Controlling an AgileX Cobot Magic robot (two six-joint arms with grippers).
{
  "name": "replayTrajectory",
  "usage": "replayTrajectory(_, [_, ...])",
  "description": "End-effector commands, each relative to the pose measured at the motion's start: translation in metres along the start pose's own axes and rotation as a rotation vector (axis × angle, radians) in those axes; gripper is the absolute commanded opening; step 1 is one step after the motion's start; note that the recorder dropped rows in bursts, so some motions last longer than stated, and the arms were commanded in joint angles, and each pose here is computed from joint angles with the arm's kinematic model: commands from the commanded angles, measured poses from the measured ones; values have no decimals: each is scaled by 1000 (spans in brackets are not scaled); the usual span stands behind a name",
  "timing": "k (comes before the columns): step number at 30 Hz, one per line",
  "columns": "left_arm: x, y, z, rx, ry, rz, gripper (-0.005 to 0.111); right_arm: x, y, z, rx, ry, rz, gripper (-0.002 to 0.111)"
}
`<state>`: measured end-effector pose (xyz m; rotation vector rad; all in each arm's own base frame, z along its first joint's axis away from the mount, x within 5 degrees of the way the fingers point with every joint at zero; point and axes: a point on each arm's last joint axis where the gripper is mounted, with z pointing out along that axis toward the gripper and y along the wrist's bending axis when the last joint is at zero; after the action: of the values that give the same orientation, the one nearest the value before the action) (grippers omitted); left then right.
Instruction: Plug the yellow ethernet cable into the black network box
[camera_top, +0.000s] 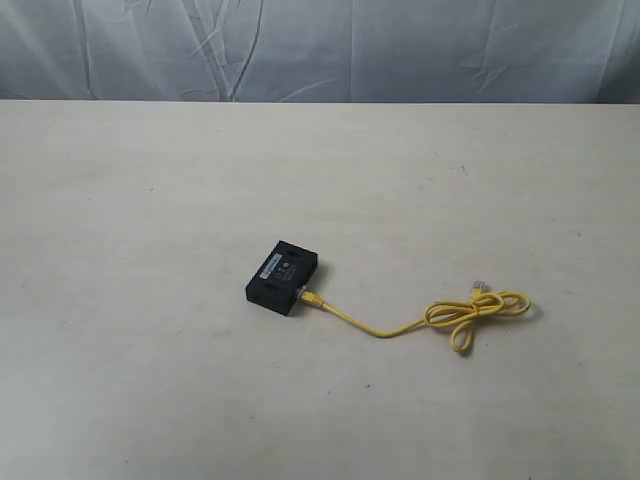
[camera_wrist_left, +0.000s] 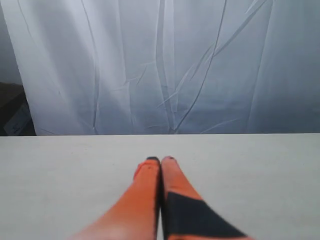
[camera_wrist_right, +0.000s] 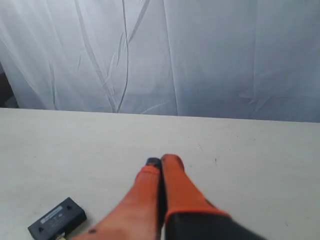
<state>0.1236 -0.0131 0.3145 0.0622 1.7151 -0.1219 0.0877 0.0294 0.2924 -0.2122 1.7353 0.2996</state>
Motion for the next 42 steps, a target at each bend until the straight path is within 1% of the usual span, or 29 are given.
replayTrajectory(1, [-2, 1, -7, -10, -52, -7, 0, 1, 0, -8, 8, -54, 2, 0])
replayTrajectory(20, [-2, 1, -7, -10, -53, -7, 0, 1, -1, -8, 11, -60, 0, 0])
replayTrajectory(22, [-2, 1, -7, -10, -53, -7, 0, 1, -2, -9, 29, -61, -63, 0])
replayTrajectory(23, [-2, 1, -7, -10, -53, -7, 0, 1, -2, -9, 33, -65, -60, 0])
replayTrajectory(27, [-2, 1, -7, -10, -53, -7, 0, 2, -5, -10, 61, -57, 42, 0])
replayTrajectory(29, [-2, 1, -7, -10, -53, -7, 0, 2, -6, -10, 76, -58, 60, 0])
replayTrajectory(33, [-2, 1, -7, -10, -53, -7, 0, 4, -7, -10, 81, -59, 45, 0])
replayTrajectory(37, [-2, 1, -7, -10, -53, -7, 0, 18, -8, -9, 84, -38, 43, 0])
replayTrajectory(42, [-2, 1, -7, -10, -53, -7, 0, 59, -11, -12, 88, 5, 45, 0])
